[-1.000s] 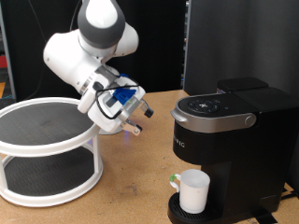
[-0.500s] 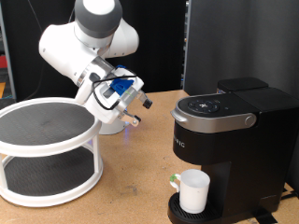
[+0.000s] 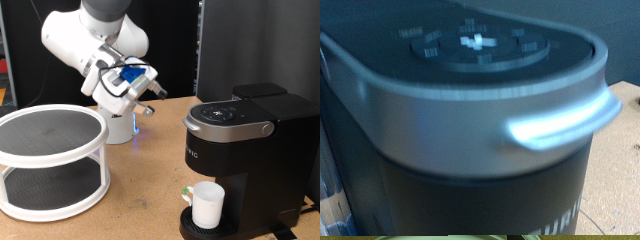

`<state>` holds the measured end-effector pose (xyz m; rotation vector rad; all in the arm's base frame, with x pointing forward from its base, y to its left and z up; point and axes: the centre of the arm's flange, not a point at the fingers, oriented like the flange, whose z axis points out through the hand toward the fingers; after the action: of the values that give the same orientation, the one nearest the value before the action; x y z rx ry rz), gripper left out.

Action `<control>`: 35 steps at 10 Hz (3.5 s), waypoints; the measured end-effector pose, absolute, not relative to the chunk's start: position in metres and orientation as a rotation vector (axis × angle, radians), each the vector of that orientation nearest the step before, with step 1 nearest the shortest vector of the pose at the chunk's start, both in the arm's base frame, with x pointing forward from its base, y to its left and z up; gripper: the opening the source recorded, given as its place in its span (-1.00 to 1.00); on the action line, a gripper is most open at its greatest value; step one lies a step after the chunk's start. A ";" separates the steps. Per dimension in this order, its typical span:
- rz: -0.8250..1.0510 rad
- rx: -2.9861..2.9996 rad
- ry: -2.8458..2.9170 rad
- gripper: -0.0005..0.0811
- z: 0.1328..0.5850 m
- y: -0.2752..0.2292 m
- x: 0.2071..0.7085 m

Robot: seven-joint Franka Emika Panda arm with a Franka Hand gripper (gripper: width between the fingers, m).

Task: Make a cup of coffee with the keurig machine

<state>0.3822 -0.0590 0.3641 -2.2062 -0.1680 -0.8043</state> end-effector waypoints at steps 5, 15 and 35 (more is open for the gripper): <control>-0.805 -2.143 -0.171 0.99 0.409 -0.060 0.373; -0.869 -1.446 0.263 0.99 0.450 -0.010 0.387; -0.145 -2.804 -0.963 0.99 0.404 0.028 0.364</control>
<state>0.3644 0.0277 0.4038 -2.8036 -0.9629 -0.1454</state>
